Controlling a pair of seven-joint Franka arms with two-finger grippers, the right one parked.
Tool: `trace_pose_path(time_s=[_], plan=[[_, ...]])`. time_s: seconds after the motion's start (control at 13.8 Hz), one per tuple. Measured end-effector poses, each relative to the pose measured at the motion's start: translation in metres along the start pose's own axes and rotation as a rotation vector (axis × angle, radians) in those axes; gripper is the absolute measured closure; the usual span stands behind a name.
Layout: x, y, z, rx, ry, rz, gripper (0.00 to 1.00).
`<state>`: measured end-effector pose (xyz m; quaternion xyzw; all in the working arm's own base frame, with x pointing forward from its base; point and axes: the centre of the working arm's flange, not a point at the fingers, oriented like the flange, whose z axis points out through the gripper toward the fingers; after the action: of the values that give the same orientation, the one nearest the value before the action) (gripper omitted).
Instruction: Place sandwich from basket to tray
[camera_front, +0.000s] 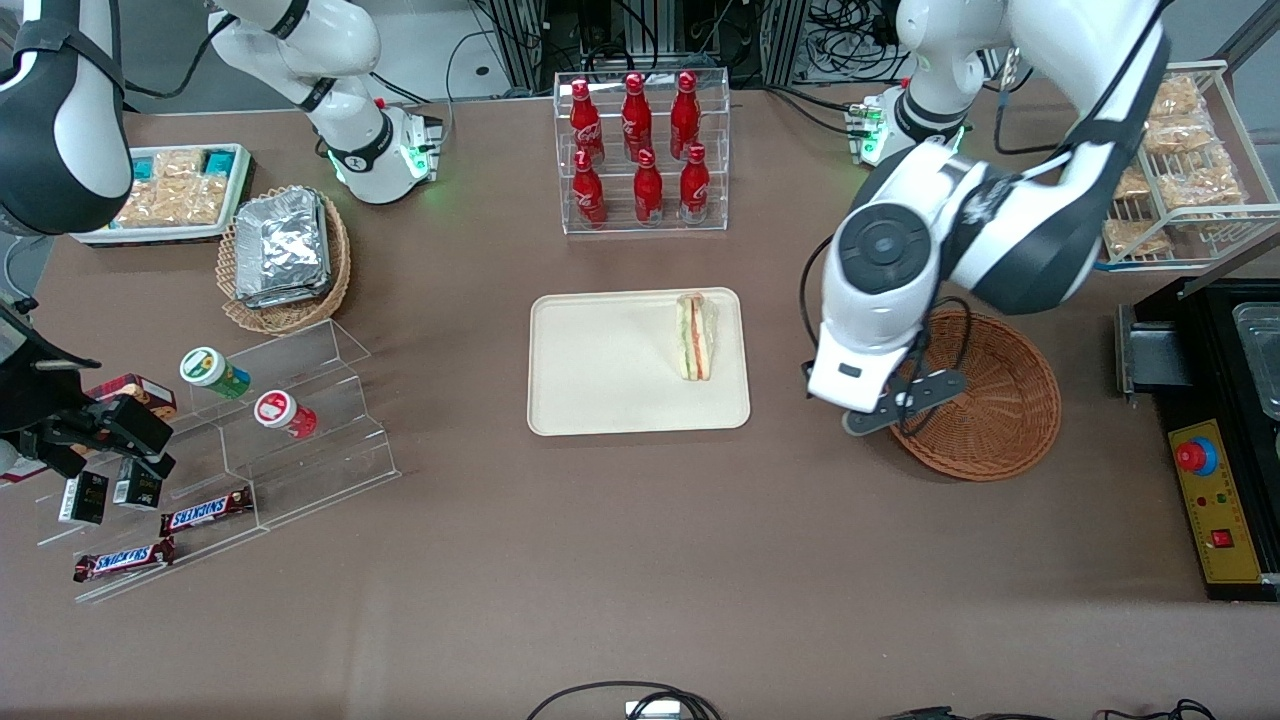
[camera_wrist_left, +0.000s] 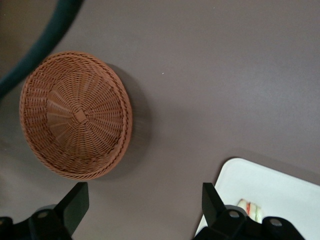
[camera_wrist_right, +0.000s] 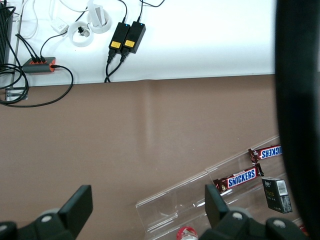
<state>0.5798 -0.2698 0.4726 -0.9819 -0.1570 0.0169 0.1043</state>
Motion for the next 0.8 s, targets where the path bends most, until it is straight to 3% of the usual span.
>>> trace_pose_path(time_s=[0.29, 0.58, 0.8], plan=[[0.033, -0.097, -0.04, -0.045, -0.047, 0.088, 0.0], [0.043, -0.185, -0.07, -0.087, -0.084, 0.214, 0.0], [0.04, -0.226, -0.087, -0.107, -0.085, 0.276, 0.0]])
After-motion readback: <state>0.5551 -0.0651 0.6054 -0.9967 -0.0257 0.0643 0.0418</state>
